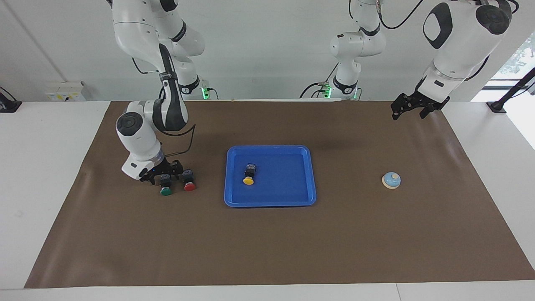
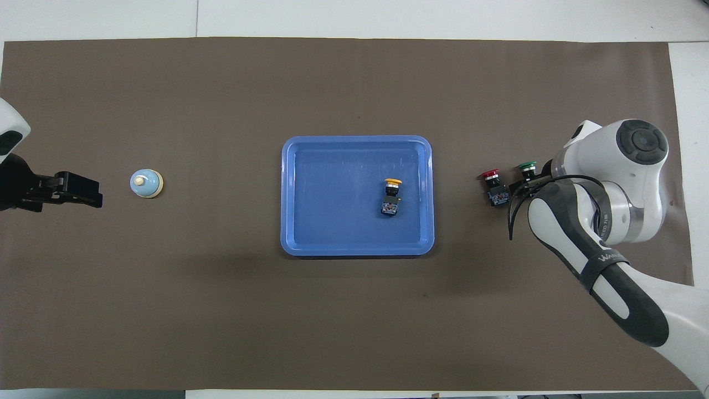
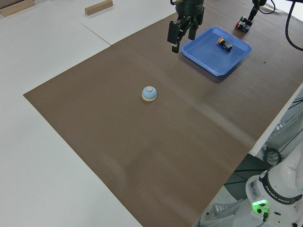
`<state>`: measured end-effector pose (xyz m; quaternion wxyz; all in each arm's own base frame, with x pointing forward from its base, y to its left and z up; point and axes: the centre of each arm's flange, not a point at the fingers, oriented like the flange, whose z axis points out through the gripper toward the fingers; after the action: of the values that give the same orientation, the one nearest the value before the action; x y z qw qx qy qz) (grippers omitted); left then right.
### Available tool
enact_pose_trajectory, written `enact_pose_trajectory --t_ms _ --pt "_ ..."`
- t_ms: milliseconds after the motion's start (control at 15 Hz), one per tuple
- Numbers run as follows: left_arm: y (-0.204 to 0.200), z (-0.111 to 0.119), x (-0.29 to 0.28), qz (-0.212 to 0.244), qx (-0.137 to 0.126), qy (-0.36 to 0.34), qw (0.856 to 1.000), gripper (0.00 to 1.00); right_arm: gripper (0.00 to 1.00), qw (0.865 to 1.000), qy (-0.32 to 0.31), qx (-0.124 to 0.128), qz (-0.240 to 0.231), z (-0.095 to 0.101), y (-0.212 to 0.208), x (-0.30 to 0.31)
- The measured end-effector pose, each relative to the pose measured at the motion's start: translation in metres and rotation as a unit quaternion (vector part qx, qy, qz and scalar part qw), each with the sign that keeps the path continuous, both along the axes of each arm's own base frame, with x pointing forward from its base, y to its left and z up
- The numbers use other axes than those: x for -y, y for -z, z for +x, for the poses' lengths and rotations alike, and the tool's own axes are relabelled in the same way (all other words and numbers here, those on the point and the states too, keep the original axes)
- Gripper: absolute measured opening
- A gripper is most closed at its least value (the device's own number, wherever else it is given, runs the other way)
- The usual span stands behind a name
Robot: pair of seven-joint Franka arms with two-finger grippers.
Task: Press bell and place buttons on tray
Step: 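Move the right gripper to the green-capped button and grasp it, then place the green button in the tray beside the yellow one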
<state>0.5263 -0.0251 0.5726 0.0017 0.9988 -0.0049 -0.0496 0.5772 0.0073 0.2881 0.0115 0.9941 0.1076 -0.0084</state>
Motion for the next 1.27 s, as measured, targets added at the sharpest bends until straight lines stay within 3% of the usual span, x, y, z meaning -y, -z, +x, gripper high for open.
enact_pose_trajectory --t_ms 134,200,334,468,668,869,1069,1269 --pt "0.000 0.000 0.000 0.000 0.000 0.000 1.000 1.00 0.93 1.000 -0.001 0.010 0.001 -0.003 0.005 -0.001" --pt "0.000 0.000 0.000 0.000 0.000 0.000 1.000 1.00 0.86 1.000 0.000 0.012 0.001 -0.003 0.007 -0.001" --pt "0.000 0.000 0.000 0.000 0.000 0.000 1.000 1.00 0.59 1.000 0.004 0.018 0.002 -0.002 0.003 0.003" --pt "0.000 0.000 0.000 0.000 0.000 0.000 1.000 1.00 0.41 1.000 0.007 0.023 0.001 0.001 -0.001 0.006" --pt "0.000 0.000 0.000 0.000 0.000 0.000 1.000 1.00 0.41 0.999 0.022 0.031 0.002 0.009 -0.013 0.007" --pt "0.000 0.000 0.000 0.000 0.000 0.000 1.000 1.00 0.41 0.997 0.075 0.015 0.021 0.022 -0.048 -0.016" --pt "0.000 0.000 0.000 0.000 0.000 0.000 1.000 1.00 0.41 0.994 0.103 0.009 0.027 0.024 -0.085 -0.097" --pt "0.000 0.000 0.000 0.000 0.000 0.000 1.000 1.00 0.41 0.992 0.121 0.017 0.032 0.013 -0.110 -0.188"
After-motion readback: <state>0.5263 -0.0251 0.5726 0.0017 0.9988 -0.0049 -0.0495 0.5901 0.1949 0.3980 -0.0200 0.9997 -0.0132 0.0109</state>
